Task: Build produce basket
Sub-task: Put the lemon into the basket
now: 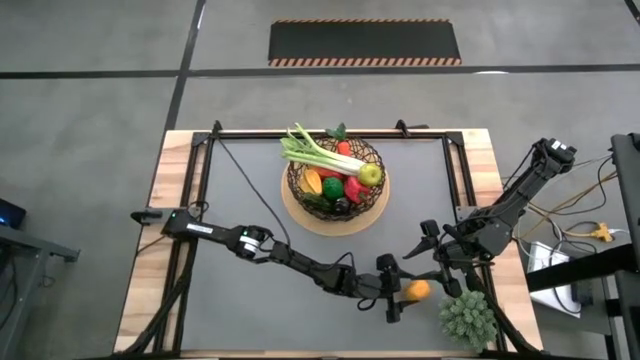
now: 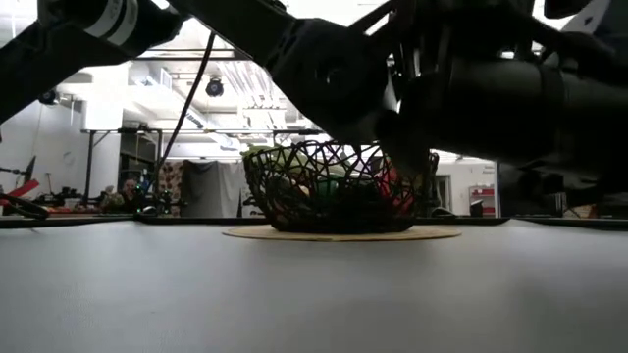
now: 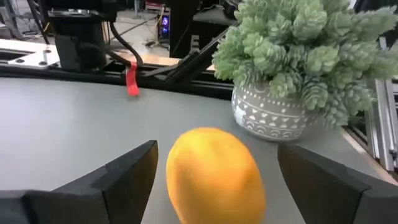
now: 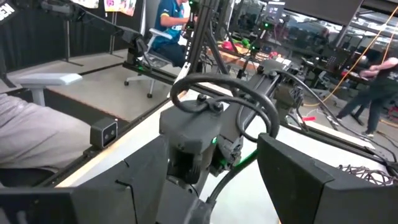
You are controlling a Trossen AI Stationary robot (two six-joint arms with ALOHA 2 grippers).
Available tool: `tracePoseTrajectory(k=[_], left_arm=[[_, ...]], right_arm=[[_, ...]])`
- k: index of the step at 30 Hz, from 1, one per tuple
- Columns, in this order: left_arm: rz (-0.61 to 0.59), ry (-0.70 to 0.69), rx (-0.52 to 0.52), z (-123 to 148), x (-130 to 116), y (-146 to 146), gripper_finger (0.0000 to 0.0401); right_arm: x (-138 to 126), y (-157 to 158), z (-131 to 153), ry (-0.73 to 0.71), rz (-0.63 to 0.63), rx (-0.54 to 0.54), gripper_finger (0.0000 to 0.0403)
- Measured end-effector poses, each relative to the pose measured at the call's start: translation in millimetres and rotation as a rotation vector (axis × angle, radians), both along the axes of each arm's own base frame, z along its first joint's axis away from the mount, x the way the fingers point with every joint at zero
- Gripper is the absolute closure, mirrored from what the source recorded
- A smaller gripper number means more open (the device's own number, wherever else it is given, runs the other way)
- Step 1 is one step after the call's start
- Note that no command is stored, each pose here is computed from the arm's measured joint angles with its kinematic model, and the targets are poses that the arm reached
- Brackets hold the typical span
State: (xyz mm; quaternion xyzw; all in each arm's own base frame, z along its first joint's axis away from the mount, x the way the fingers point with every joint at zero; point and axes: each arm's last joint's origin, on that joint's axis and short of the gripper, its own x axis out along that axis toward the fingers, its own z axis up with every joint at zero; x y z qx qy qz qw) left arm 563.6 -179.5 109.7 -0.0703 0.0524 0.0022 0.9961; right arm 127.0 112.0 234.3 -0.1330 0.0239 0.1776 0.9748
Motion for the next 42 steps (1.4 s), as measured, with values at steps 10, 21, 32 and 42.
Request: tracePoseTrajectory(k=[10,21,32,42], left_arm=[[-0.022,0.026,-0.027,-7.7,1.6,3.2,0.0108],[-0.012,0.051,-0.069,-9.8,2.8,7.9,0.0113],[-0.008,0.049,-0.069,-9.9,2.6,7.4,0.0186],[0.031,0.047,-0.060,-9.8,1.8,6.0,0.0204]], right_arm=[[0.0,0.0,0.0,0.001,-0.001,0.005,0.0174],[0.0,0.0,0.1,0.001,-0.001,0.008,0.0174],[0.0,0.0,0.0,0.002,-0.001,0.008,0.0174],[0.0,-0.1,-0.4,0.006,-0.002,0.009,0.0174]])
